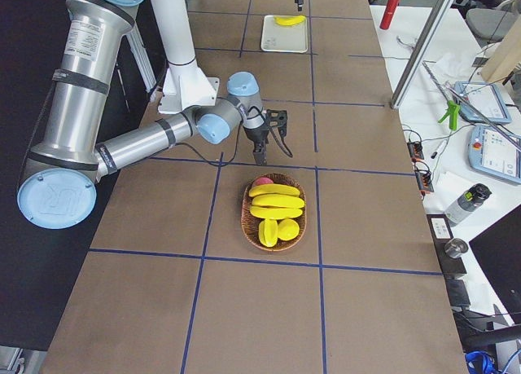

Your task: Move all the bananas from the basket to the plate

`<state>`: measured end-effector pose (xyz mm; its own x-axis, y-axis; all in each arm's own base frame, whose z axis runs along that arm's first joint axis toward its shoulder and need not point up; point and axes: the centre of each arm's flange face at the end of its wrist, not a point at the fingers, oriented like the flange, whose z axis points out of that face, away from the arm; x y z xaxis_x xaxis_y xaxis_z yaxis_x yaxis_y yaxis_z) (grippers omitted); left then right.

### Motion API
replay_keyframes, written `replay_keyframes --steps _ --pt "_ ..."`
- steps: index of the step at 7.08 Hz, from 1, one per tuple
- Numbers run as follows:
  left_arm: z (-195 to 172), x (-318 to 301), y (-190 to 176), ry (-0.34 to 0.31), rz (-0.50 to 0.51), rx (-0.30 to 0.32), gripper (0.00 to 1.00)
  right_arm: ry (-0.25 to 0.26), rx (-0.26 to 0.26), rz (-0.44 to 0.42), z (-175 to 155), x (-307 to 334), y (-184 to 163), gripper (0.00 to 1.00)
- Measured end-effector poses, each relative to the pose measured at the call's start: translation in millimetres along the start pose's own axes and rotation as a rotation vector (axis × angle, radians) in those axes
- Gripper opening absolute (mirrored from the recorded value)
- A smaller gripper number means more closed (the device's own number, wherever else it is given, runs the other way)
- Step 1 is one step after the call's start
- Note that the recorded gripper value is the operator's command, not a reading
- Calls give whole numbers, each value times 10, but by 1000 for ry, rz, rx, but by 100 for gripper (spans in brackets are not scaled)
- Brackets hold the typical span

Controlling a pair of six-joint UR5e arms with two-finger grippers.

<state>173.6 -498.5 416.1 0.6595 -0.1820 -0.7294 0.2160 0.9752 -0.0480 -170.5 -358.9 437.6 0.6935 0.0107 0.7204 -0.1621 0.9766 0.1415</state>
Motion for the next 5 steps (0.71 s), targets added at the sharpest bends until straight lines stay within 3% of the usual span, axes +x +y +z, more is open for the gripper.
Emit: replay_keyframes --steps 3,4,5 --pt "-51 61 9 12 11 7 100 51 -41 29 344 342 59 99" --pt "-74 77 17 15 14 9 100 71 -59 45 446 447 82 89" --pt "-90 88 24 18 16 11 100 86 -72 55 520 527 100 71"
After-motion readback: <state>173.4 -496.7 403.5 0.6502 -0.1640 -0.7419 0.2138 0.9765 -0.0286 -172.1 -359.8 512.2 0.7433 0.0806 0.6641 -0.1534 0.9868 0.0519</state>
